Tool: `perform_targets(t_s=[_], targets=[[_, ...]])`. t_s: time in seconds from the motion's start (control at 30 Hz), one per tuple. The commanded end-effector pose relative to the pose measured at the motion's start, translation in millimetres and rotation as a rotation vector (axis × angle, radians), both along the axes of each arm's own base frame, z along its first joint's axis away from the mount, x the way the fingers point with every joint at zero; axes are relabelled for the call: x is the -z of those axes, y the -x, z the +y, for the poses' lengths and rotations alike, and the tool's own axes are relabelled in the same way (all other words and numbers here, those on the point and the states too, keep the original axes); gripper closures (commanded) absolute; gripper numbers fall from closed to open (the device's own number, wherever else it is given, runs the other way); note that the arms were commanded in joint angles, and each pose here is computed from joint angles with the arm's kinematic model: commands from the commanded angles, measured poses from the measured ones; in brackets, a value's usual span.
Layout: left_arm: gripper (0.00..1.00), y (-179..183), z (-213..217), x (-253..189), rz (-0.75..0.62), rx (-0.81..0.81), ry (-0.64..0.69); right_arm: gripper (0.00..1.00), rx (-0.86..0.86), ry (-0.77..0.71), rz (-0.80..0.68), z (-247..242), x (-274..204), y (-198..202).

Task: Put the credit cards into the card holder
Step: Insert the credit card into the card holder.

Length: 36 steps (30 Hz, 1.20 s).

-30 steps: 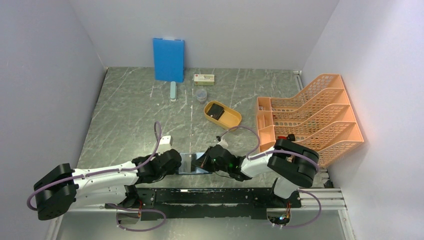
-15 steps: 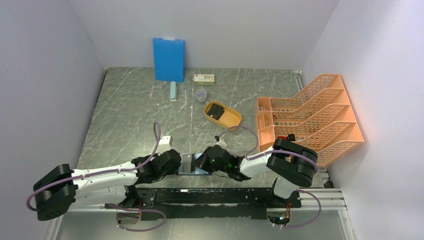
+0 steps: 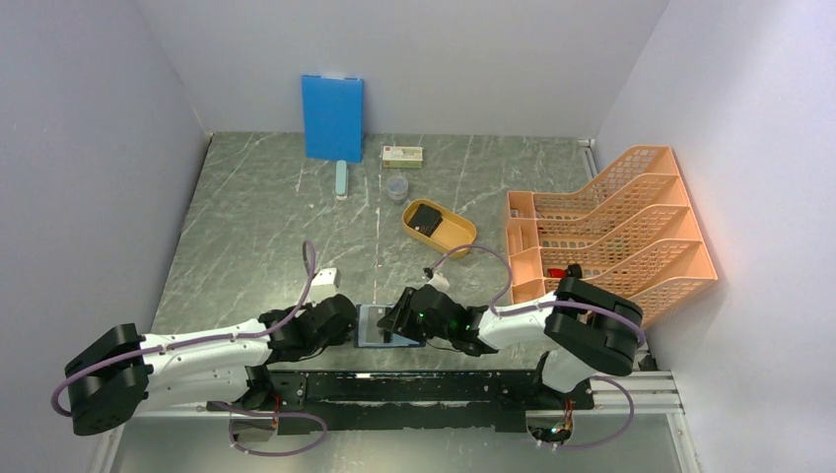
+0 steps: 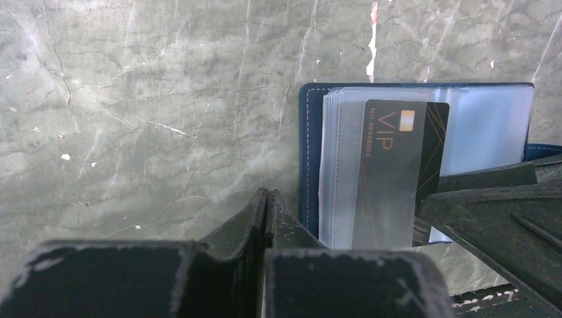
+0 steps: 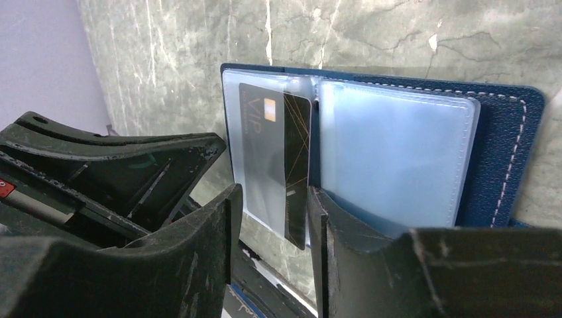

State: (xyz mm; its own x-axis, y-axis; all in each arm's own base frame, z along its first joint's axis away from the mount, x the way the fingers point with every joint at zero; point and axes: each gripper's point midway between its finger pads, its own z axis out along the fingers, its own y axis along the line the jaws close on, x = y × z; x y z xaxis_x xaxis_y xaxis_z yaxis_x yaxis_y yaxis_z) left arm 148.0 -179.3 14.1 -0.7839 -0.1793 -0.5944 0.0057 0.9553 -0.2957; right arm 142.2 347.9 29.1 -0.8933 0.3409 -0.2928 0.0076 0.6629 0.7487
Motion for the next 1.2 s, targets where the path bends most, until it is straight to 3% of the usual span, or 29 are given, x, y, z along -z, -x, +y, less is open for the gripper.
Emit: perform_targets(t_s=[0.0, 0.67, 0.93, 1.17], targets=[[0.95, 15, 9, 17, 0.072, 0.027, -0.038, 0.55, -0.021, 0.062, -0.025, 0, 4, -2], [0.95, 13, 3, 16, 0.068, 0.050, -0.038, 0.55, -0.193, 0.123, -0.082, 34, -3, 0], [0.94, 7, 18, 3, 0.022, -0.005, -0.062, 0.39, -0.216, 0.196, -0.145, 25, -29, -6], [0.79, 3, 15, -15, -0.005, -0.015, -0.036, 0.22, -0.210, 0.295, -0.225, -1, -65, -19]])
